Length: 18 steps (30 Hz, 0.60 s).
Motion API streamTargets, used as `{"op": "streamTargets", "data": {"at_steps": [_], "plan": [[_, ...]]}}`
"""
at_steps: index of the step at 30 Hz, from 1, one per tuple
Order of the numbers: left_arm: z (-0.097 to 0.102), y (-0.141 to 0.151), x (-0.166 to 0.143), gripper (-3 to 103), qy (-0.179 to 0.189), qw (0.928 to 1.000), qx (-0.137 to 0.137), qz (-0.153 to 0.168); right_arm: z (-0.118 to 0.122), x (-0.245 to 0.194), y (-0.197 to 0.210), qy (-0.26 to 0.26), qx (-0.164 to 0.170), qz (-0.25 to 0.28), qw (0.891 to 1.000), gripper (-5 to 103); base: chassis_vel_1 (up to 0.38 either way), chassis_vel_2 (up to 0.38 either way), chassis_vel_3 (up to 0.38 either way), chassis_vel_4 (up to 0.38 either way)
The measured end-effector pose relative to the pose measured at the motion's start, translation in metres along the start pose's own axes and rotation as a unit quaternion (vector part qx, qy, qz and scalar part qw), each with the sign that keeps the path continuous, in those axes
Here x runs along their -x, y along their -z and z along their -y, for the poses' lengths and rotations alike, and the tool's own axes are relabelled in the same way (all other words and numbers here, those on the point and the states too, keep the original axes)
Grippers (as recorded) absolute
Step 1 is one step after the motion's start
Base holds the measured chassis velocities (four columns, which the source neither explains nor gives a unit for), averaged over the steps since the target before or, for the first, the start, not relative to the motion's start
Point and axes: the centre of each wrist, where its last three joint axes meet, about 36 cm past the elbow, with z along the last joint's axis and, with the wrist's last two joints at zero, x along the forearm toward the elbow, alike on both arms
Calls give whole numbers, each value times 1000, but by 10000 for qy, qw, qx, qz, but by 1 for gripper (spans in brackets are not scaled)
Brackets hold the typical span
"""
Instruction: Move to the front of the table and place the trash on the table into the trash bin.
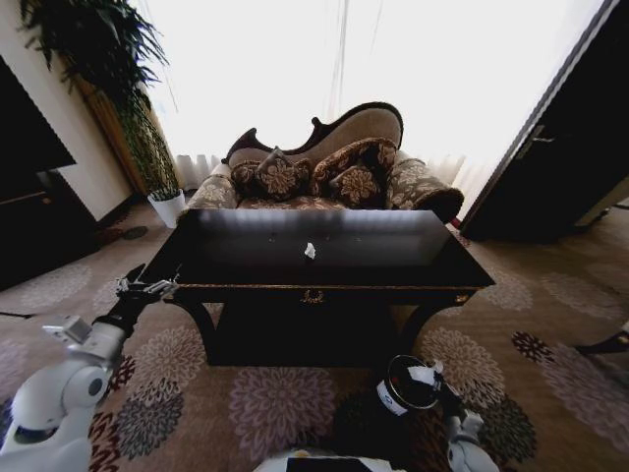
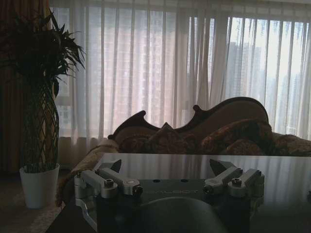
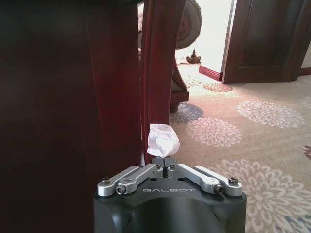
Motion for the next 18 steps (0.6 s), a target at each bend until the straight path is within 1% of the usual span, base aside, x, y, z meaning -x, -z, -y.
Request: {"op": "streamTargets", "data": {"at_steps": [6,7,9,11,15,16,18], "plan": [[0,2,-3,100,14,10000,15,8,-5,4,-2,-95,43,49,9999,0,0,0,0,0],[1,2,-4,100,16,10000,14,11,-6,5,-1,-95,56,67,9999,-3,0,0,0,0],[2,2,-5,100,10,10000,9,19,-7,7,2,-71,59,107,9999,7,0,0,0,0],[2,2,-5,100,9,10000,7,19,-7,7,3,-70,60,116,9999,7,0,0,0,0],[3,2,-6,100,11,10000,6,23,-4,8,5,-82,60,129,9999,28,0,0,0,0],[3,2,-6,100,11,10000,6,23,-4,8,5,-82,60,129,9999,28,0,0,0,0],[3,3,-6,100,15,10000,6,29,-3,9,6,-84,65,138,9998,38,0,0,0,0]]}}
